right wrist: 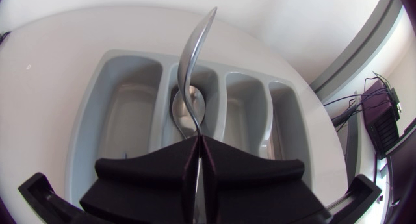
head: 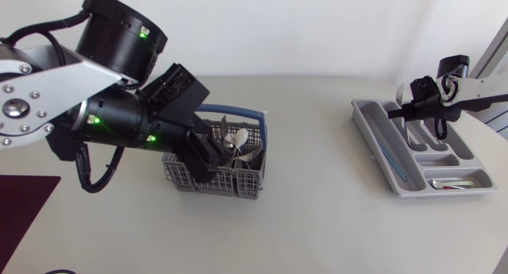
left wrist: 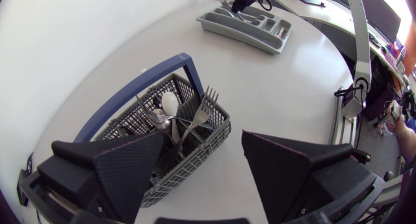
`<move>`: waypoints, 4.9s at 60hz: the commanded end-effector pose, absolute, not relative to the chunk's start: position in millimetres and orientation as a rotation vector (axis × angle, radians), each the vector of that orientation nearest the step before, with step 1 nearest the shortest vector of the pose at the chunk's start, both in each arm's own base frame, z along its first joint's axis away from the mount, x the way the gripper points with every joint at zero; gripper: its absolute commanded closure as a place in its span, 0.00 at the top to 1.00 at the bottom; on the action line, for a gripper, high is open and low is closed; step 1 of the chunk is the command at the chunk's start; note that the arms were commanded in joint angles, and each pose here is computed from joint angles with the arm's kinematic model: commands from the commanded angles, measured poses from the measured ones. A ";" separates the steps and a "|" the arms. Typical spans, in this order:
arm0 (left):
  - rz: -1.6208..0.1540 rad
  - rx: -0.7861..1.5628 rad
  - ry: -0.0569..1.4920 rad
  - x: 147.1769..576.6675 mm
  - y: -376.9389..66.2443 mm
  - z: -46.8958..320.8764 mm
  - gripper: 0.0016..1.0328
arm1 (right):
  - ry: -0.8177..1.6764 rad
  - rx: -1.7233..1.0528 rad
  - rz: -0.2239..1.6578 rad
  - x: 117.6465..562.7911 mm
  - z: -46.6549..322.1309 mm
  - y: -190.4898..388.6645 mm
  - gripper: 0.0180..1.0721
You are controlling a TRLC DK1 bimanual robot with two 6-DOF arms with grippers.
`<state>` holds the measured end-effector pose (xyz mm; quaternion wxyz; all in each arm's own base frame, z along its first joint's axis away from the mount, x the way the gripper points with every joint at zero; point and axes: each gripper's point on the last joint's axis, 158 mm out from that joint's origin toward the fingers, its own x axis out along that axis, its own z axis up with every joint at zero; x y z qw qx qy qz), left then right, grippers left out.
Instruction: Sort the cutlery from the basket into the organizer compartments.
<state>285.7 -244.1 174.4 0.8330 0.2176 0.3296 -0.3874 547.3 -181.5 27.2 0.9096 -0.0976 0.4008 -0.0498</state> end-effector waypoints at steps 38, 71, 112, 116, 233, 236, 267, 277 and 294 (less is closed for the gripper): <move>-0.820 0.502 0.717 275.1 -236.4 164.8 0.80 | 0.890 -0.163 -0.115 548.9 11.7 -179.1 0.49; -0.773 0.594 0.652 274.4 -251.1 147.9 0.80 | 0.707 -0.231 0.005 479.8 135.7 -93.0 0.69; -0.562 0.704 0.733 300.9 -301.6 125.9 0.78 | 0.698 -0.251 0.123 411.1 167.8 -14.4 0.69; -0.554 0.709 0.746 299.2 -303.8 125.5 0.78 | 0.707 -0.256 0.123 408.5 165.9 -9.9 0.69; -0.355 0.591 0.558 327.5 -263.1 157.3 0.03 | 0.675 -0.358 0.148 393.5 171.5 34.0 0.69; -0.370 0.571 0.521 323.4 -261.7 172.0 0.03 | 0.676 -0.360 0.152 393.1 170.8 35.2 0.69; -0.731 0.156 0.278 269.7 -241.5 337.5 0.03 | 0.575 -0.345 0.405 365.5 209.1 96.3 0.70; -0.877 0.060 0.309 266.0 -244.7 343.7 0.03 | 0.533 -0.289 0.588 340.3 228.6 130.5 0.70; -1.119 -0.074 0.478 272.9 -273.3 322.7 0.03 | 0.493 -0.265 0.785 309.4 238.0 169.2 0.70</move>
